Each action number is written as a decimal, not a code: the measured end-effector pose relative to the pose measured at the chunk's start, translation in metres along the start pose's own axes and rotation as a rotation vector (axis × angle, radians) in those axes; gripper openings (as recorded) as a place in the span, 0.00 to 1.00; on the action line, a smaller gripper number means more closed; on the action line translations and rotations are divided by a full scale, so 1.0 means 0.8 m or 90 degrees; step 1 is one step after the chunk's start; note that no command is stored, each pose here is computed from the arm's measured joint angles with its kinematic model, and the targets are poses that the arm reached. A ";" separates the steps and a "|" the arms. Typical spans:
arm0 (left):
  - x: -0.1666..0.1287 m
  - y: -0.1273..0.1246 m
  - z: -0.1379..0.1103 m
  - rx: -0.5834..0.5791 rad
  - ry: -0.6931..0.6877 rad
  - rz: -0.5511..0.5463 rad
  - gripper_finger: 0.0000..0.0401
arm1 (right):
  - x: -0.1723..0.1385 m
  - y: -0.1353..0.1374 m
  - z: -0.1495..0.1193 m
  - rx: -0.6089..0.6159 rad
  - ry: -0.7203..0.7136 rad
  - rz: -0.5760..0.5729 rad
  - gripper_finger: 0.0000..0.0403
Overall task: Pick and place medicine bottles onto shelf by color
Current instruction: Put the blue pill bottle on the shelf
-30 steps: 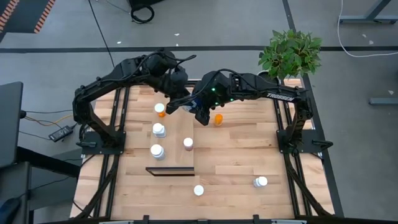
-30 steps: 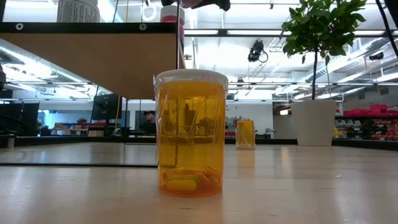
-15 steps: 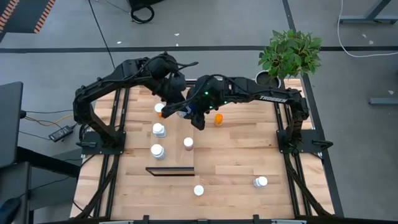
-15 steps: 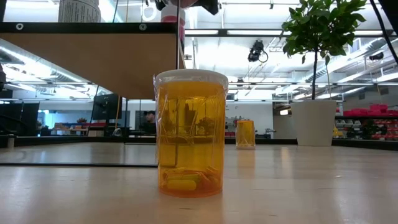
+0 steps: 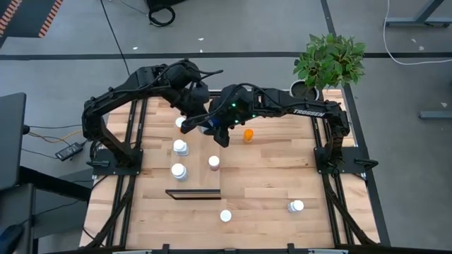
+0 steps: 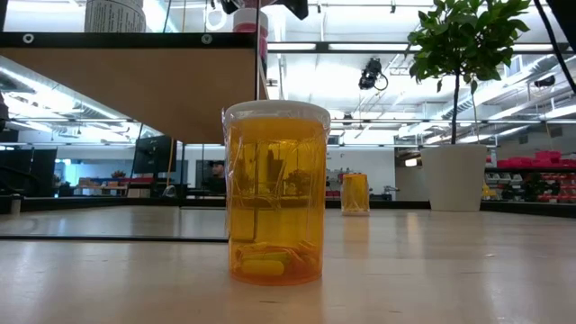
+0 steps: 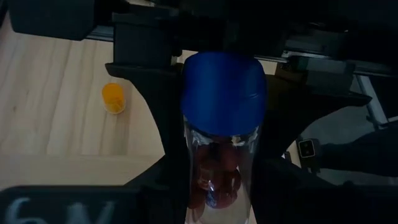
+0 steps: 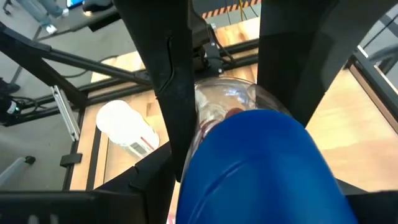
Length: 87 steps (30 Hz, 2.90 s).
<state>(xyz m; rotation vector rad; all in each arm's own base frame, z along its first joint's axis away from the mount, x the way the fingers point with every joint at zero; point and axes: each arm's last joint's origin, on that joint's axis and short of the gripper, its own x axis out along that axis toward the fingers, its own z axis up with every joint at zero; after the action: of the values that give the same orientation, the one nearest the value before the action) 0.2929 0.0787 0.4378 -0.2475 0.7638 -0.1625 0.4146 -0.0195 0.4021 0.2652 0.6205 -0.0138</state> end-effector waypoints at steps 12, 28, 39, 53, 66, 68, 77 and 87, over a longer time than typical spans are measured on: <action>-0.012 0.010 0.006 0.011 -0.049 0.018 0.32 | -0.020 -0.004 0.005 0.021 -0.013 -0.018 0.53; -0.025 0.011 0.022 0.067 -0.145 0.039 0.33 | -0.049 -0.005 0.012 0.024 -0.050 -0.042 0.53; -0.032 0.024 0.025 0.080 -0.169 0.056 0.33 | -0.076 -0.003 0.014 0.022 -0.067 -0.072 0.53; -0.040 0.032 0.028 0.080 -0.193 0.073 0.32 | -0.088 -0.004 0.004 0.032 -0.025 -0.097 0.53; -0.046 0.040 0.028 0.068 -0.204 0.085 0.34 | -0.098 -0.004 0.002 0.033 -0.020 -0.109 0.53; -0.050 0.046 0.027 0.062 -0.208 0.119 0.35 | -0.102 -0.003 0.000 0.035 -0.010 -0.105 0.53; -0.065 0.070 0.022 0.022 -0.215 0.140 0.34 | -0.114 0.005 -0.010 0.045 0.028 -0.119 0.53; -0.108 0.059 0.007 0.020 -0.240 0.167 0.33 | -0.117 0.000 -0.027 0.039 0.113 -0.157 0.53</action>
<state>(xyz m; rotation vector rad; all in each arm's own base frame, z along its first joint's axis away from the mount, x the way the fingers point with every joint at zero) 0.2382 0.1449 0.4857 -0.1399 0.4127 0.1196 0.3264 -0.0202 0.4392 0.2502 0.8268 -0.2486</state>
